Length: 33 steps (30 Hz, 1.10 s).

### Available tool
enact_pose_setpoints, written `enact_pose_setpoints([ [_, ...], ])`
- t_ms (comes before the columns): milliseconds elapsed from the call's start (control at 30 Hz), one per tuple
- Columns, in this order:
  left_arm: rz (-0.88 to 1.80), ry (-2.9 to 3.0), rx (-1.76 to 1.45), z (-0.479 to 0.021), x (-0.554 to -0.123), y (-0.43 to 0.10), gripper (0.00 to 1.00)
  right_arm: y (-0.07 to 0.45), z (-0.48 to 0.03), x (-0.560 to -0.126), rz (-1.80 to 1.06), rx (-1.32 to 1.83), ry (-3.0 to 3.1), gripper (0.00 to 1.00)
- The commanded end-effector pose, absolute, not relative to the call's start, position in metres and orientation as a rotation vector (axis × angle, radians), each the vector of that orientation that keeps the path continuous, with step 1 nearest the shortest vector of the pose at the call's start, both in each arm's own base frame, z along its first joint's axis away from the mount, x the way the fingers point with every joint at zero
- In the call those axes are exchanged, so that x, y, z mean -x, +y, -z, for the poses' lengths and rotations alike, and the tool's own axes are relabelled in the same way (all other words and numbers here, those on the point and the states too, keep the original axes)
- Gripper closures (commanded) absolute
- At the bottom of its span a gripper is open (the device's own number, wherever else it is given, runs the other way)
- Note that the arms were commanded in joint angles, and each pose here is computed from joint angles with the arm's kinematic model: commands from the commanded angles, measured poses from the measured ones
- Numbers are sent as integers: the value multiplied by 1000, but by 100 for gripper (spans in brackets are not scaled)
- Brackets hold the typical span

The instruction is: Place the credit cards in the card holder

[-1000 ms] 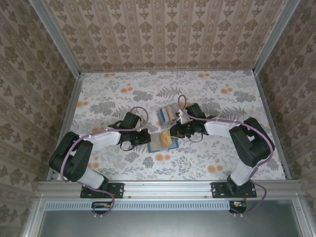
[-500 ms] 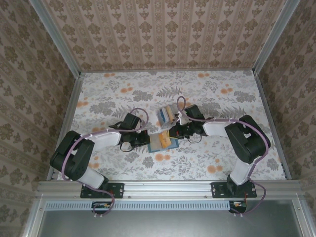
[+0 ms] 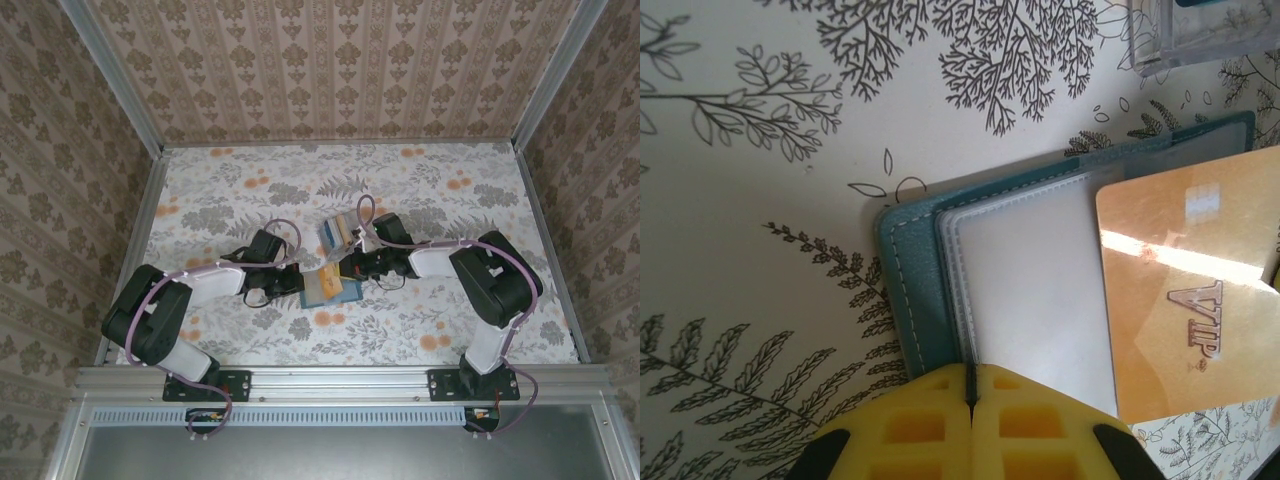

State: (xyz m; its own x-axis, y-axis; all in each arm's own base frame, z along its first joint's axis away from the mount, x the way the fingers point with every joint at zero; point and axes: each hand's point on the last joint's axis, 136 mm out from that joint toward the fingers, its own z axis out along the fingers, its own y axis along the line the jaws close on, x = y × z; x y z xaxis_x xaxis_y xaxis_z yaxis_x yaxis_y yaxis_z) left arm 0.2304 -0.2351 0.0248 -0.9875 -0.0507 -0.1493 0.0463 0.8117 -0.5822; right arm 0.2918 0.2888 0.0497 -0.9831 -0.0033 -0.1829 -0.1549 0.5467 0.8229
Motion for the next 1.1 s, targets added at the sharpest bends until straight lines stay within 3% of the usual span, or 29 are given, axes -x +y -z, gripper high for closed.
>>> enact_pose_setpoints([
  [0,862,2893,19,-10,-221,-227,97,282,-23,-269,-1377,33,2760,100],
  [600,848,2890,32,-8,-219,-224,98,259,-31,-262,-1212,27,2736,100],
  [1067,851,2892,28,-7,-219,-224,98,268,-32,-273,-1260,-15,2699,100],
])
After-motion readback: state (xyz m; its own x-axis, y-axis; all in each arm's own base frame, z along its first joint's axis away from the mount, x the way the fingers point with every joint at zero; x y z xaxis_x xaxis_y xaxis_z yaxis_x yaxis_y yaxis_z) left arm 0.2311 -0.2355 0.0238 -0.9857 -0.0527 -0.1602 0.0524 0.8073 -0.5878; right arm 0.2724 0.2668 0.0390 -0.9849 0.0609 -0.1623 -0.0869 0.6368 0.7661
